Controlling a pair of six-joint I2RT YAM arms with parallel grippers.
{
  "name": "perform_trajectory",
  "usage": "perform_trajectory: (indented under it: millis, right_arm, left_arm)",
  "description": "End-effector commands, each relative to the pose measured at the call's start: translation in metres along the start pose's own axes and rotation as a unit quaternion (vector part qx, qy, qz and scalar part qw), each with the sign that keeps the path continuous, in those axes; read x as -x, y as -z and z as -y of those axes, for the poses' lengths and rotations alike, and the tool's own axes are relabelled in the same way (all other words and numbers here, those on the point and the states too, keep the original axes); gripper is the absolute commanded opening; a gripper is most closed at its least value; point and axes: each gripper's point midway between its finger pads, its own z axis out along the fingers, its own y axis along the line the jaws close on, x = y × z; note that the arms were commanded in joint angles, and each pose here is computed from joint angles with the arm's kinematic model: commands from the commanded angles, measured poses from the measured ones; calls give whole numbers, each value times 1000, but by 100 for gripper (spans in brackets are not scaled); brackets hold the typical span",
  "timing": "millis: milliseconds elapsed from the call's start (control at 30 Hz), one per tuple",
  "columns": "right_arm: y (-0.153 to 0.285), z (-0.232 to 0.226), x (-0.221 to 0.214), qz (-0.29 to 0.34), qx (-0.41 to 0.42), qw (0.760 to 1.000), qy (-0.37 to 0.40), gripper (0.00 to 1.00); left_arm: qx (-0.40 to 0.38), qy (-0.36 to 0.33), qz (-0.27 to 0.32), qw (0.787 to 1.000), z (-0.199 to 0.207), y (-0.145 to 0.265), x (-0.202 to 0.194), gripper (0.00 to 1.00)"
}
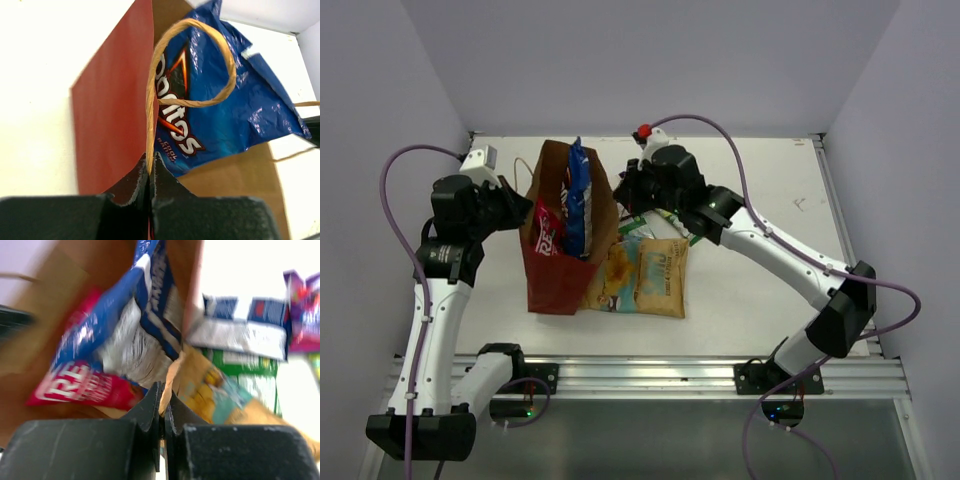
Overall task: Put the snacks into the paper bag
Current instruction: Adjust the paper bag at the center of the board.
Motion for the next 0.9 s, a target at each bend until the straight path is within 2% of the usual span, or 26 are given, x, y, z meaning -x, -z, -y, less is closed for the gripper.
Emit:
perform_trajectory:
  millis: [0, 33, 133, 200, 433, 633, 867]
  right_arm:
    - [29, -42, 63, 64, 52, 996, 39, 0]
    - [35, -55, 79, 78, 63, 994, 41, 0]
    - [39, -89, 84, 77, 91, 991, 64, 0]
    - [39, -112, 74, 63, 118, 988, 77, 0]
    - [8, -95, 16, -2, 105, 993, 51, 0]
    - [8, -89, -8, -26, 105, 993, 40, 0]
    - [27, -63, -15, -22, 53, 998, 41, 18]
  left_arm:
    - [-6, -9, 89, 996, 12, 9, 54, 0]
    - [11, -7, 98, 995, 6, 9, 58, 0]
    - [56, 6, 98, 994, -12, 6, 53, 0]
    - [76, 14, 87, 993, -23, 2, 40, 0]
    - [117, 14, 69, 991, -44, -7, 25, 0]
    - [111, 7, 90, 990, -38, -6, 44, 0]
    - [71, -19, 78, 994, -27, -11, 36, 0]
